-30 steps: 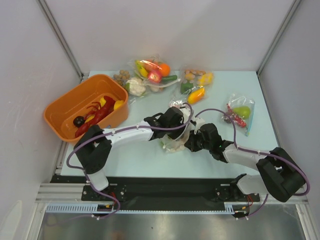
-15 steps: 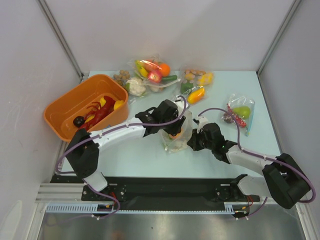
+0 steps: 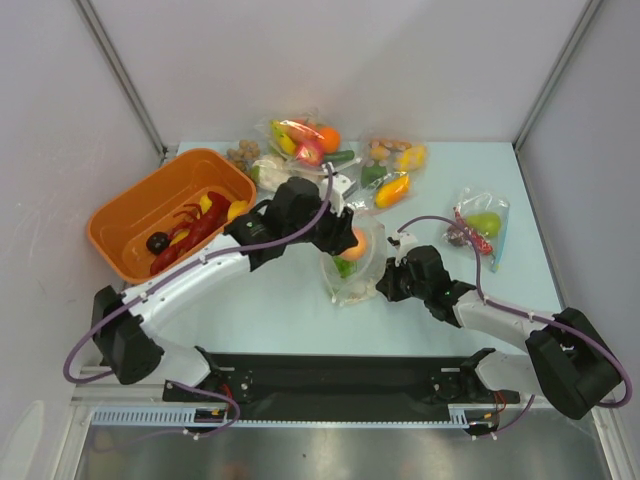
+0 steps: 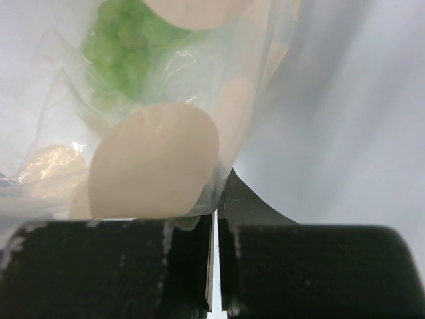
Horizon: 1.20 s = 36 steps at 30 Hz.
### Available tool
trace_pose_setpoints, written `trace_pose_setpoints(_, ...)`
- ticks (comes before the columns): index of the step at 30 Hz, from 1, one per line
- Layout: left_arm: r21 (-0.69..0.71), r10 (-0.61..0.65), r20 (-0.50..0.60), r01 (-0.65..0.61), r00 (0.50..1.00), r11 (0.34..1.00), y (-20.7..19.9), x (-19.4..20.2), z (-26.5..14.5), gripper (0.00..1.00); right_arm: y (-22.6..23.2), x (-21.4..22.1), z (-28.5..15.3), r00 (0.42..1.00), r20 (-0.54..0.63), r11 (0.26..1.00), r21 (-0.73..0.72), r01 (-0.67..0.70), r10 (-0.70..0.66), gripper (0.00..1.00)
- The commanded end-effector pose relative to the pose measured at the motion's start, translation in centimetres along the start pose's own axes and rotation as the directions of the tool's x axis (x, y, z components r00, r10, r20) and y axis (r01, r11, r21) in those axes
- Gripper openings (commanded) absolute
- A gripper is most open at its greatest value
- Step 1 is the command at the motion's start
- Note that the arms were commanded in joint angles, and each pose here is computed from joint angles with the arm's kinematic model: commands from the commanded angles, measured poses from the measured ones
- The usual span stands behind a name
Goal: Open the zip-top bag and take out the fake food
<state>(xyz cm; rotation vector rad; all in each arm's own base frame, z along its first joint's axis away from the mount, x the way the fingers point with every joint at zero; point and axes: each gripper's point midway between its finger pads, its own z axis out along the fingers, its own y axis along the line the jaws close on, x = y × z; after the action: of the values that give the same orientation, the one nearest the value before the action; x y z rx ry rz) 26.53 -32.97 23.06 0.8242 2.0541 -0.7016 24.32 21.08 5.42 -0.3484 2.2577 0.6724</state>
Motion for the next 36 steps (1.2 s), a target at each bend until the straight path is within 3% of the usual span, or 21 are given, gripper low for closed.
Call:
trace_pose_setpoints(1,0.119,-0.025,0.122,0.011,0.992,0.993,-2.1,-3.5,-3.3,0.0,0.1,-1.5,-0.2,0.999,0.048,1.0,0.003,0.019,-0.02,0.0)
trace_pose_setpoints(7,0.144,-0.087,0.162,0.064,0.983,0.988,-0.5,-4.4,-6.2,0.0,0.2,-1.6,-0.3,0.998,0.051,1.0,-0.002,0.02,-0.02,0.0)
trace_pose_setpoints(16,-0.084,-0.13,0.335,0.167,0.933,0.982,8.2,-6.8,-12.7,0.0,0.1,-1.4,-0.3,0.999,0.049,1.0,-0.004,0.019,-0.019,0.0)
trace_pose_setpoints(21,-0.215,-0.168,0.432,0.282,0.886,0.935,14.5,-7.2,-16.1,0.0,0.1,-1.6,-0.2,0.998,0.054,1.0,-0.011,0.018,-0.017,0.0)
trace_pose_setpoints(25,-0.394,-0.156,0.505,0.387,0.849,0.834,20.4,-6.6,-18.8,0.0,0.3,-1.8,-0.2,0.998,0.058,1.0,-0.021,0.016,-0.014,0.0)
trace_pose_setpoints(29,-0.592,-0.101,0.542,0.464,0.834,0.659,25.0,-4.6,-21.0,0.0,0.4,-1.9,-0.1,0.998,0.06,0.999,-0.028,0.018,-0.017,0.0)
trace_pose_setpoints(36,-0.679,-0.107,0.522,0.489,0.846,0.548,29.2,-1.5,-20.8,0.0,0.4,-1.7,0.1,0.999,0.052,0.999,-0.036,0.015,-0.013,0.0)
